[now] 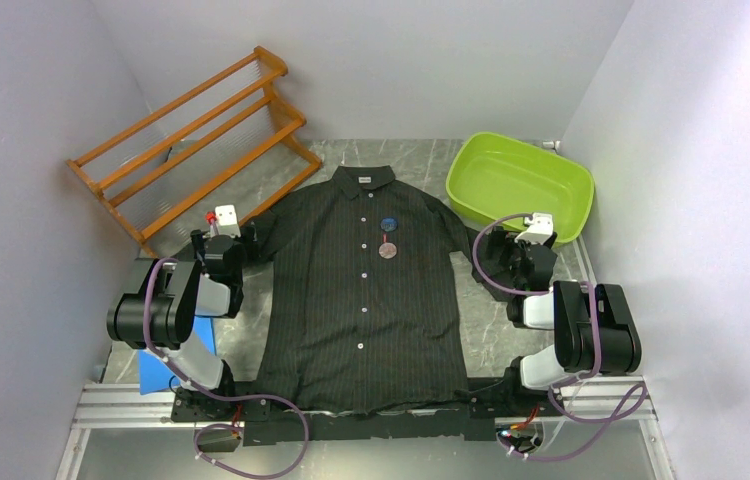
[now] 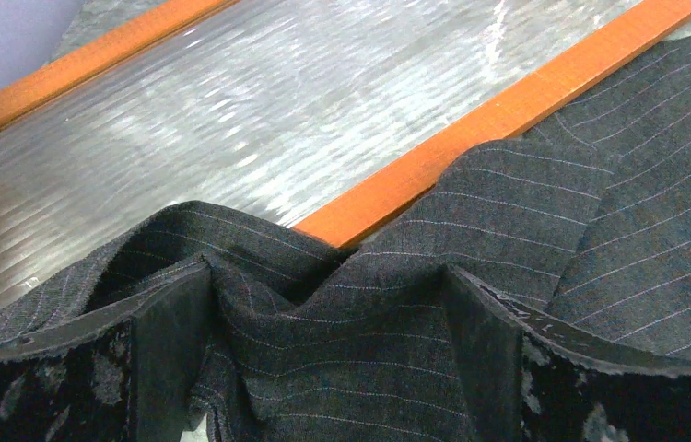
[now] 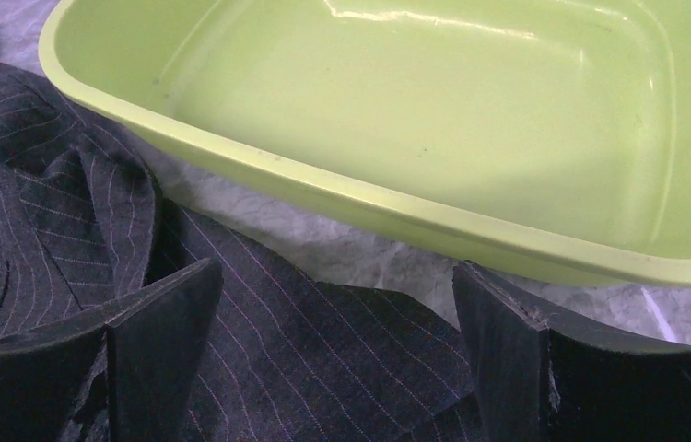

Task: Pin the brooch onto the clothing
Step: Reset both arms

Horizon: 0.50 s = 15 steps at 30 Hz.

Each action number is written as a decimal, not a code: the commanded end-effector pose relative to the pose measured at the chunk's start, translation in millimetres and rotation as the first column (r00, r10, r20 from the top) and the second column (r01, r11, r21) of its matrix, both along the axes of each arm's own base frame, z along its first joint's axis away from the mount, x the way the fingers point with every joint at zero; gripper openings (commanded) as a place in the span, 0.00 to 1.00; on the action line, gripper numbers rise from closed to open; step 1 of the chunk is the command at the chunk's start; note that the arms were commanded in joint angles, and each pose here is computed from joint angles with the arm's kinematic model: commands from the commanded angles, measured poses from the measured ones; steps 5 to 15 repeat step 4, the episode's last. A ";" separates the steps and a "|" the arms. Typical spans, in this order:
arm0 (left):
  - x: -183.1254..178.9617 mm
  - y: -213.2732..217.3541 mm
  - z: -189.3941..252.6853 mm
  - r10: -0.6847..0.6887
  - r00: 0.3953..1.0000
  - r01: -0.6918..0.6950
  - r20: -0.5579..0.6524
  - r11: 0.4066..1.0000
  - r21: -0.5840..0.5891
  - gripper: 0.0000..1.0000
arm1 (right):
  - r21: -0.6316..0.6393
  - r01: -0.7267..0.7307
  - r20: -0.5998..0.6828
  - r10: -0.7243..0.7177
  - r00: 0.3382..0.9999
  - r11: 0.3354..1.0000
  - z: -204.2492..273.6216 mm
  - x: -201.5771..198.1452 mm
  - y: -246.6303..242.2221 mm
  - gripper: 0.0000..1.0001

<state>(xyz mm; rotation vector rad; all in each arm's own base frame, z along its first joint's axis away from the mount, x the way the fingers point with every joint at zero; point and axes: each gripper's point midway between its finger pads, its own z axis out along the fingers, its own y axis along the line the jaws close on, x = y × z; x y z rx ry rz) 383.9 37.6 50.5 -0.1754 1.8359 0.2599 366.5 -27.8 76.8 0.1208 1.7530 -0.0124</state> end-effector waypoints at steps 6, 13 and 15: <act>8.3 -1.0 10.3 -0.003 0.999 0.004 0.040 1.000 -0.014 0.95 | -0.035 -0.035 0.058 0.037 0.998 0.999 18.6 12.0 6.2 1.00; 8.3 -1.0 10.3 -0.003 0.999 0.004 0.040 1.000 -0.014 0.95 | -0.035 -0.035 0.058 0.037 0.998 0.999 18.6 12.0 6.2 1.00; 8.3 -1.0 10.3 -0.003 0.999 0.004 0.040 1.000 -0.014 0.95 | -0.035 -0.035 0.058 0.037 0.998 0.999 18.6 12.0 6.2 1.00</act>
